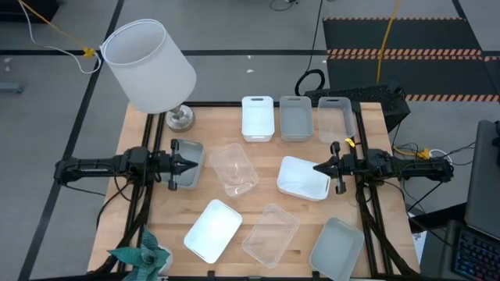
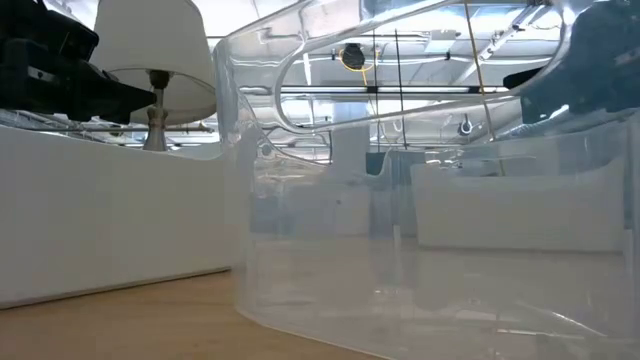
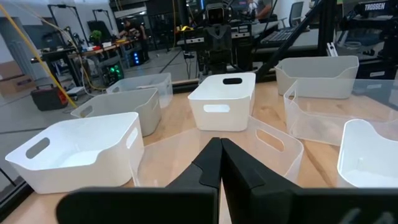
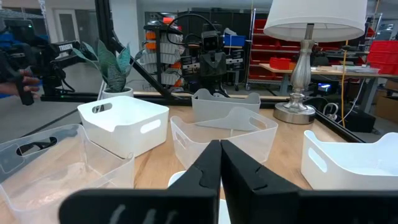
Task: Stack baskets by color
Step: Stack the bottom white bin on top of the top white bin
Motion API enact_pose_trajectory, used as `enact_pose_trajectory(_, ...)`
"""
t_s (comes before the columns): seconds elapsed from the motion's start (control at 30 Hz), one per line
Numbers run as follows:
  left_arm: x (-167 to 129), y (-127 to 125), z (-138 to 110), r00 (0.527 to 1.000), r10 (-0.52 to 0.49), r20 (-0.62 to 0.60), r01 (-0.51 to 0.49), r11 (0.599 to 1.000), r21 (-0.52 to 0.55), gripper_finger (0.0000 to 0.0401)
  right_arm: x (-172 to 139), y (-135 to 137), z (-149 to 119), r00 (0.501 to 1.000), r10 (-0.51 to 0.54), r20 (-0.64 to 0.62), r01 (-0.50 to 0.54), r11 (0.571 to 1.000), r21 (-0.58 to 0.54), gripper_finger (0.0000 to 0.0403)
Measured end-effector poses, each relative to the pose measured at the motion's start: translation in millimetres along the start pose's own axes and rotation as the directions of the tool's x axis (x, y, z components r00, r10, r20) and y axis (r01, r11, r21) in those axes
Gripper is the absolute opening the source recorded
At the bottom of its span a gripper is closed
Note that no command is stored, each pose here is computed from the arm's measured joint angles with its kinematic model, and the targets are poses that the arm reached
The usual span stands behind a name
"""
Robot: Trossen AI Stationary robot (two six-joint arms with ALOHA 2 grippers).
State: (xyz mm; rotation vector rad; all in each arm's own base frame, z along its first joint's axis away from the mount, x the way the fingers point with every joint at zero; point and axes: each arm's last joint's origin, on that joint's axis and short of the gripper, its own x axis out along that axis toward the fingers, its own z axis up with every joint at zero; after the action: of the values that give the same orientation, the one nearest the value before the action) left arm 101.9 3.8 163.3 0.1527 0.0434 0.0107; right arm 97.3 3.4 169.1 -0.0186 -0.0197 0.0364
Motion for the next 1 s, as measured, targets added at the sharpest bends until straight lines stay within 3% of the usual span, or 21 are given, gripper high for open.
enact_pose_trajectory(0.17, 0, 0, 0, 1.000, 0.000, -0.001, 0.000, 1.000, 0.002, 0.0010, 0, 0, 0, 1.000, -0.001, 0.000, 0.001, 1.000, 0.000, 0.0004)
enact_pose_trajectory(0.63, -1, 0, 10, 0.997, -0.004, 0.081, 0.014, 0.993, -0.118, 0.0010, 0, 0, 0, 1.000, 0.000, 0.000, 0.000, 1.000, -0.001, 0.0004)
enact_pose_trajectory(1.0, 6, -4, 54, 0.993, -0.108, 0.039, 0.111, 0.989, -0.094, 0.0003, 0, 0, 0, 1.000, 0.000, 0.001, 0.000, 1.000, 0.000, 0.0004)
